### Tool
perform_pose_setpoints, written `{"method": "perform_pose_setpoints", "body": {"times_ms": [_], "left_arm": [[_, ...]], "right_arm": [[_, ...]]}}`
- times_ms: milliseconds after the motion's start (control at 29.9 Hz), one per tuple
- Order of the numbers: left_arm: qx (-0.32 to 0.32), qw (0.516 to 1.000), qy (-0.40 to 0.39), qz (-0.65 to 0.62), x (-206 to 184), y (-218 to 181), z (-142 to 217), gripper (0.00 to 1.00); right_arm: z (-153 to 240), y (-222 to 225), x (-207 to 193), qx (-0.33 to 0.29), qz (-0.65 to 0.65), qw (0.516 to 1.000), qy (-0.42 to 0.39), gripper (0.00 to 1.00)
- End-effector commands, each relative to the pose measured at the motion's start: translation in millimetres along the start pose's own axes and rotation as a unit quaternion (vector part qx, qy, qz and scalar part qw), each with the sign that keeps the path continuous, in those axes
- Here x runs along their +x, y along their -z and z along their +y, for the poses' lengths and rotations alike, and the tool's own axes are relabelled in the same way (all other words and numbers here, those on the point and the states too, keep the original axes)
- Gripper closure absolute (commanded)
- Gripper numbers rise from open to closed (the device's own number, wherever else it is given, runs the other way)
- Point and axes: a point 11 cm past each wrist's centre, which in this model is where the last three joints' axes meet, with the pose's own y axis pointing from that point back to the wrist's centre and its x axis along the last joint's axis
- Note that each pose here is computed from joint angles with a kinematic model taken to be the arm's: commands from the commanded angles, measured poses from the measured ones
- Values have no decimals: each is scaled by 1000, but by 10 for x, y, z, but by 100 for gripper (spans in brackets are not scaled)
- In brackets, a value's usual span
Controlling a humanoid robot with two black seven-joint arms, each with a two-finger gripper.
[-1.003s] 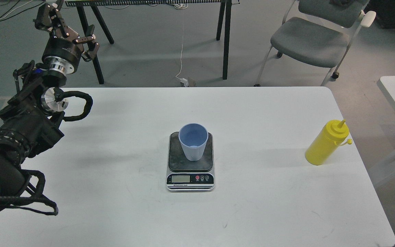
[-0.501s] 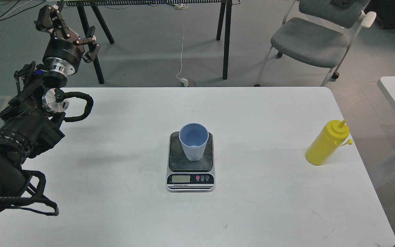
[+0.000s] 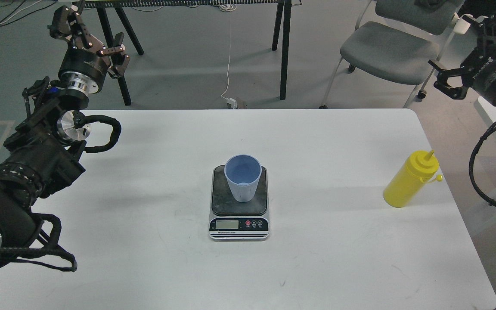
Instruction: Pour seasoning into cup on scale with both arms
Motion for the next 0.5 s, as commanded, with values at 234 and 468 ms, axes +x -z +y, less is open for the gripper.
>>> {"method": "perform_pose_setpoints", "body": {"times_ms": [234, 468], "left_arm": [[-3, 1000, 4, 1, -37, -25, -29, 1], [-9, 1000, 11, 0, -107, -80, -87, 1]], "right_arm": [[-423, -397, -707, 36, -136, 986, 84, 0], [-448, -618, -782, 29, -164, 982, 87, 0]]}}
